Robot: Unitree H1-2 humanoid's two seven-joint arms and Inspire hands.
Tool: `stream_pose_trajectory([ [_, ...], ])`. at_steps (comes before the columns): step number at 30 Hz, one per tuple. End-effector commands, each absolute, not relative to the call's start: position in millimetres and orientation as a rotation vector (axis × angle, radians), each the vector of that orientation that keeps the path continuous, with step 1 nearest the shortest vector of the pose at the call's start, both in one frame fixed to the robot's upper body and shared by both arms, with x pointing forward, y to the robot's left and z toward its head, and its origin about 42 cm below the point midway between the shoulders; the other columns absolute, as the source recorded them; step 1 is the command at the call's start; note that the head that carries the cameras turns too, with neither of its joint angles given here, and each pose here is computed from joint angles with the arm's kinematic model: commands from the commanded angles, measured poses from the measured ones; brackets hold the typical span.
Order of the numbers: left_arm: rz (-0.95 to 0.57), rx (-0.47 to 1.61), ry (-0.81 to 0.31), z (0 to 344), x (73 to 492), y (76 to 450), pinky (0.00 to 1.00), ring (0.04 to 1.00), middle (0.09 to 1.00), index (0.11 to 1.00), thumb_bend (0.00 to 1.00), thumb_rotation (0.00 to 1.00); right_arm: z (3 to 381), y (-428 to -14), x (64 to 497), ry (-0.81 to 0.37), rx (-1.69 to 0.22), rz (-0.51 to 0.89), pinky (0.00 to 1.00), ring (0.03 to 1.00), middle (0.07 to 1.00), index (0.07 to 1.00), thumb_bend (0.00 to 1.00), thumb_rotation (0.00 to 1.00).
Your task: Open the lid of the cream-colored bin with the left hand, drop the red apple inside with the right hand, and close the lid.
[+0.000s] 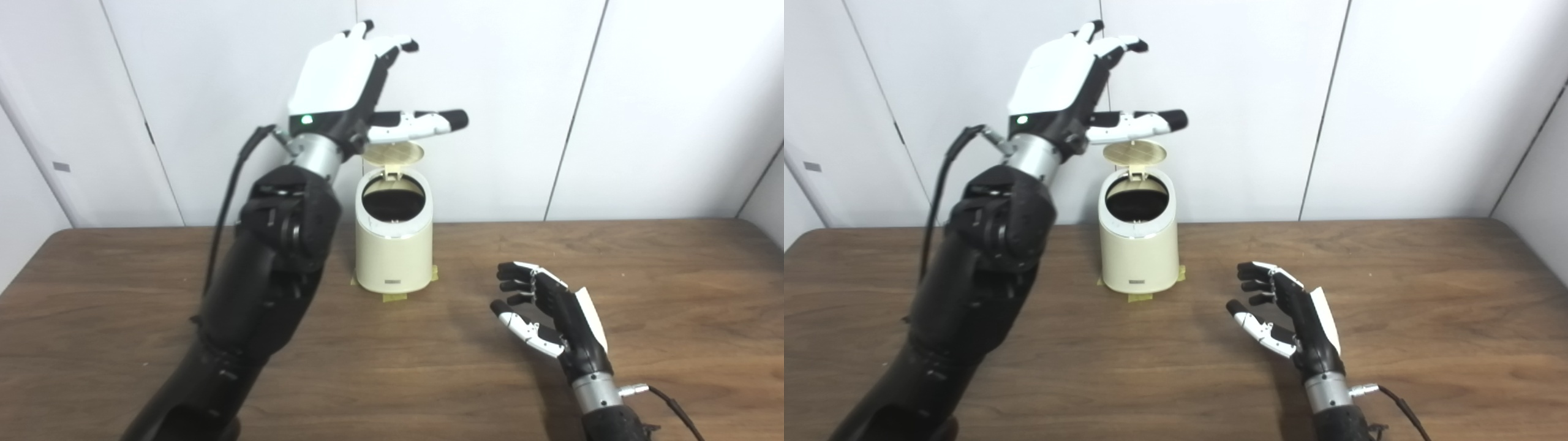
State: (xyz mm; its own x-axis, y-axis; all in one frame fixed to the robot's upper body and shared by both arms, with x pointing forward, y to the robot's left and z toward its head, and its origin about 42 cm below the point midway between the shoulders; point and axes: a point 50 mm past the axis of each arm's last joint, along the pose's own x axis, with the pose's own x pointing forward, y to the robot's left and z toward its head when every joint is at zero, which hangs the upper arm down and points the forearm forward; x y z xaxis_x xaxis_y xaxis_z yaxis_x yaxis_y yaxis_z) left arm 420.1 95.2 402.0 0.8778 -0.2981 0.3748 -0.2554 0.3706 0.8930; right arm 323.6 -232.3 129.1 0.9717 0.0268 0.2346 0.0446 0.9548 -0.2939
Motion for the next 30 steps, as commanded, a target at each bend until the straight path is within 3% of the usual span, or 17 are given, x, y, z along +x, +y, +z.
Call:
stream_pose_trajectory([
  [1, 0.028, 1.255, -0.577, 430, 422, 90, 1.0, 1.0, 0.881, 0.85, 1.0, 0.89, 149, -231, 335, -0.325, -0.285, -0.015, 0.6, 0.689, 0.712, 0.699, 0.27, 0.34],
  [12, 0.033, 1.501, -0.501, 417, 439, 76, 1.0, 1.0, 0.857, 0.838, 1.0, 0.97, 145, -231, 337, -0.31, -0.291, -0.014, 0.6, 0.689, 0.707, 0.699, 0.27, 0.33],
  [30, -0.009, 1.513, -0.401, 395, 449, 80, 1.0, 1.0, 0.886, 0.852, 1.0, 1.0, 145, -228, 333, -0.295, -0.292, -0.005, 0.61, 0.695, 0.716, 0.716, 0.27, 0.32],
])
